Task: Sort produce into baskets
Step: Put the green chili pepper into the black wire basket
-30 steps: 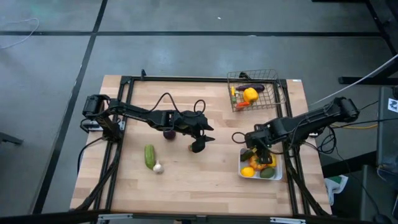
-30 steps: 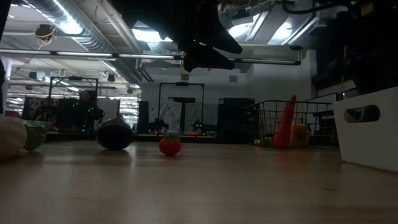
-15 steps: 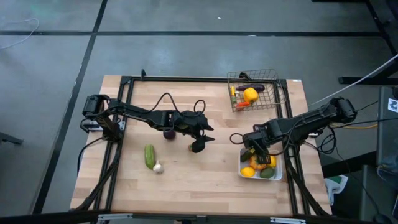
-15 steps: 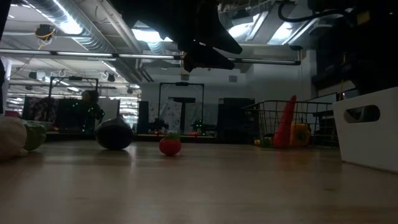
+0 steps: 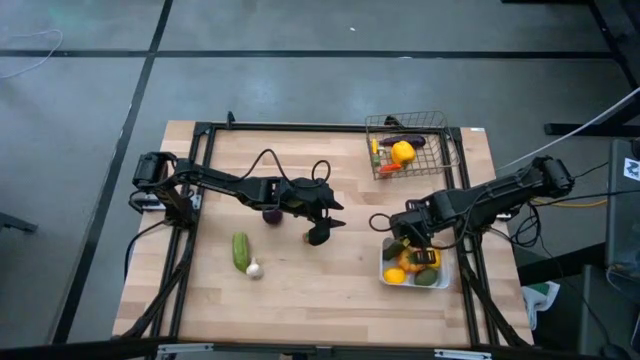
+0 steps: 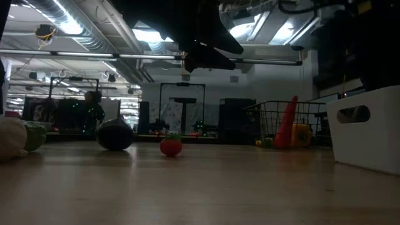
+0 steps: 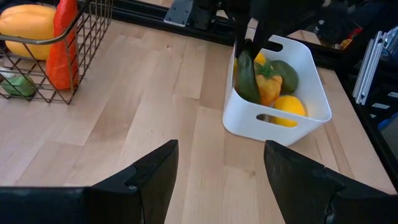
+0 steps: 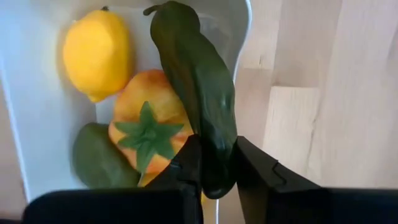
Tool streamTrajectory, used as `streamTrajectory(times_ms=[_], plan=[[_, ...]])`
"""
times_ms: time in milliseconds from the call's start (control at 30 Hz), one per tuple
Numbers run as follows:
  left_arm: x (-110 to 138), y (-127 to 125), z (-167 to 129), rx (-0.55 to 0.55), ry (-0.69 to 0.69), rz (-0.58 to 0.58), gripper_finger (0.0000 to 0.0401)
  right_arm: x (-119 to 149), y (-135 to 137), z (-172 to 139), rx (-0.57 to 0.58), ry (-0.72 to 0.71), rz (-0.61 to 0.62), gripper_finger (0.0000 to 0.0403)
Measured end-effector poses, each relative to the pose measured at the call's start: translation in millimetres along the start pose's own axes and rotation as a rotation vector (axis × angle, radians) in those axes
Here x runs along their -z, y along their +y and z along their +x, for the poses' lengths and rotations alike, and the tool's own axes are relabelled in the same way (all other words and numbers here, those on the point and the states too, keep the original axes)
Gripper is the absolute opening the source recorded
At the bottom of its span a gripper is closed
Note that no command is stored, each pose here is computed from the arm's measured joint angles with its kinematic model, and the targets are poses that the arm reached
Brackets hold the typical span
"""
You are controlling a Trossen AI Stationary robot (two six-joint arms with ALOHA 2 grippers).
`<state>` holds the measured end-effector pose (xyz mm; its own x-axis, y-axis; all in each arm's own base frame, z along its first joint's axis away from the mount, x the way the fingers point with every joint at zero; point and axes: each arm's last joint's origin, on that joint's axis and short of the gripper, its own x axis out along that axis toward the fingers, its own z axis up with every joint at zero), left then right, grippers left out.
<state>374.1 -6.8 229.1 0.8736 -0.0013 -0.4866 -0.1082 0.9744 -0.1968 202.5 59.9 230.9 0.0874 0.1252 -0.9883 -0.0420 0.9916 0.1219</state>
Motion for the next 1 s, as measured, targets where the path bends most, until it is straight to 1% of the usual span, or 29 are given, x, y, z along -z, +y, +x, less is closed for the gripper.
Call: streamTrajectory(times_ms=[100,300,400,467,600,700,767,867,1000], plan=[[0.0,0.0,0.0,0.0,0.0,0.0,0.0233,-1.3,1.3,-10.0,0.002,0.007,-0.016,0.0068],[0.0,0.0,0.0,0.0,0.0,0.0,0.0233,-2.2,4.1,-35.5,0.008,0.03,-0.032,0.007],[0.0,0.0,0.0,0.0,0.0,0.0,0.0233,-2.2,4.2,-50.6,0.054,0.03,-0.038,0.007],[0.0,0.0,0.0,0.0,0.0,0.0,0.0233,-1.0,3.3,-61.5,0.114,0.034,-0.039,0.007],[0.0,0.0,0.0,0.0,0.0,0.0,0.0233,1.5,0.3,-83.2,0.269,0.022,-0.044,0.007],[-0.1,0.1,0.0,0.0,0.0,0.0,0.0233,3.4,-2.8,-98.1,0.409,0.002,-0.05,0.0071],[0.0,0.0,0.0,0.0,0.0,0.0,0.0233,2.2,-5.1,-105.5,0.513,-0.039,-0.052,0.0071],[-0.1,0.1,0.0,0.0,-0.001,0.0,0.0233,0.9,-14.1,-112.8,0.635,-0.079,-0.023,0.0071],[-0.1,0.0,0.0,0.0,-0.001,0.0,0.0233,-0.7,-34.3,-116.9,0.729,-0.066,0.046,0.0071]])
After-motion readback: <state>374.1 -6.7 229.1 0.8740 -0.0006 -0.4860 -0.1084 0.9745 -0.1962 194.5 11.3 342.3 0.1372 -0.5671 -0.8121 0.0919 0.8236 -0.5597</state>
